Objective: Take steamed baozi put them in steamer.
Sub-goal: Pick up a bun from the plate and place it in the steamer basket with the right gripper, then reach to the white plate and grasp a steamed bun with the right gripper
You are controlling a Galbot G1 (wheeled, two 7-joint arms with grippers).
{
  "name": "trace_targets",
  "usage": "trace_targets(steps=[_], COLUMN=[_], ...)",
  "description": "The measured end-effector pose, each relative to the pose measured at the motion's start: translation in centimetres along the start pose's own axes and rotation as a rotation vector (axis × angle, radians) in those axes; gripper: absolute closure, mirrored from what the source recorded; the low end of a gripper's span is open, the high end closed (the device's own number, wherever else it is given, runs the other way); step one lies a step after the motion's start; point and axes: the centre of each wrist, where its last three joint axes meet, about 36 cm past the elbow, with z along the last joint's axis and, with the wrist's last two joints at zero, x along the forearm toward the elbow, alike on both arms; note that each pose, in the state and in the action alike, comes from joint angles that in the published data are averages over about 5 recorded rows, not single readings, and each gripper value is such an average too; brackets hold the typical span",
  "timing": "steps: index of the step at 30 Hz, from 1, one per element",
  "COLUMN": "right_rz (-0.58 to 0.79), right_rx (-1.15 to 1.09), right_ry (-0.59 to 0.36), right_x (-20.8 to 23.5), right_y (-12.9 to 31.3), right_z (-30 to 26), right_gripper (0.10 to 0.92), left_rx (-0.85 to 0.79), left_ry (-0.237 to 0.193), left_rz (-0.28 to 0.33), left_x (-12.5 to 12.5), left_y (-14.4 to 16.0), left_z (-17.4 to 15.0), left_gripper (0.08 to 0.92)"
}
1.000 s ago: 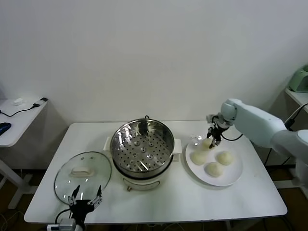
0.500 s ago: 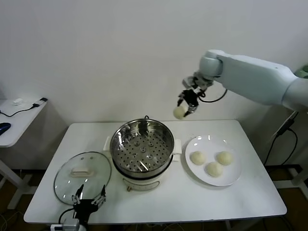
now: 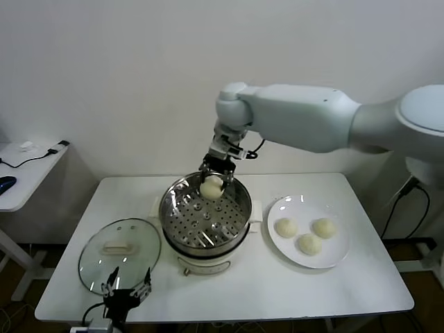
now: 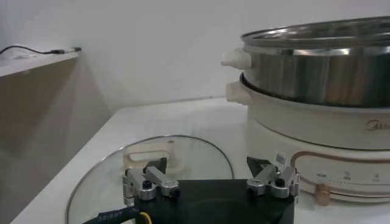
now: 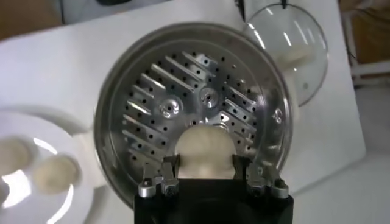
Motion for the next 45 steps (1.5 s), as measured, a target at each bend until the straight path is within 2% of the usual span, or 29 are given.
trace_targets(steps=[19,23,29,34,39,45], right_rz=[0.007,0.016,0.031,0.038,0.062,0.086], right_rx=[0.080,0.081,0.088,0.087,0.040,-0.170], right_ry=[-0.022,-0.031,-0.043,-0.052,-0.060,-0.040], right_x=[-7.5,-8.4,-8.5,-7.0,-3.1,2.8], right_y=[-0.1,-0.1,0.1,0.5,1.7,7.0], right_z=[3.4,3.8,4.4,5.0,5.8,6.7], right_gripper=[0.407,0.369,0.233,0.201,0.199,0.200], left_rx=[-0.002,-0.002,-0.001,0.000,0.002,0.004], left_ry=[0.000,0.002,0.007,0.008,0.008,0.005], left_rz=[-0.008,-0.010,-0.014,-0.012,-0.009,-0.006], left_x=[-0.1,-0.2,-0.3,-0.2,-0.1,0.1], left_y=[0.1,0.1,0.1,0.1,-0.1,-0.2], left_z=[0.1,0.2,0.4,0.4,0.2,-0.1], left_gripper=[0.177,0.177,0.177,0.177,0.177,0.177])
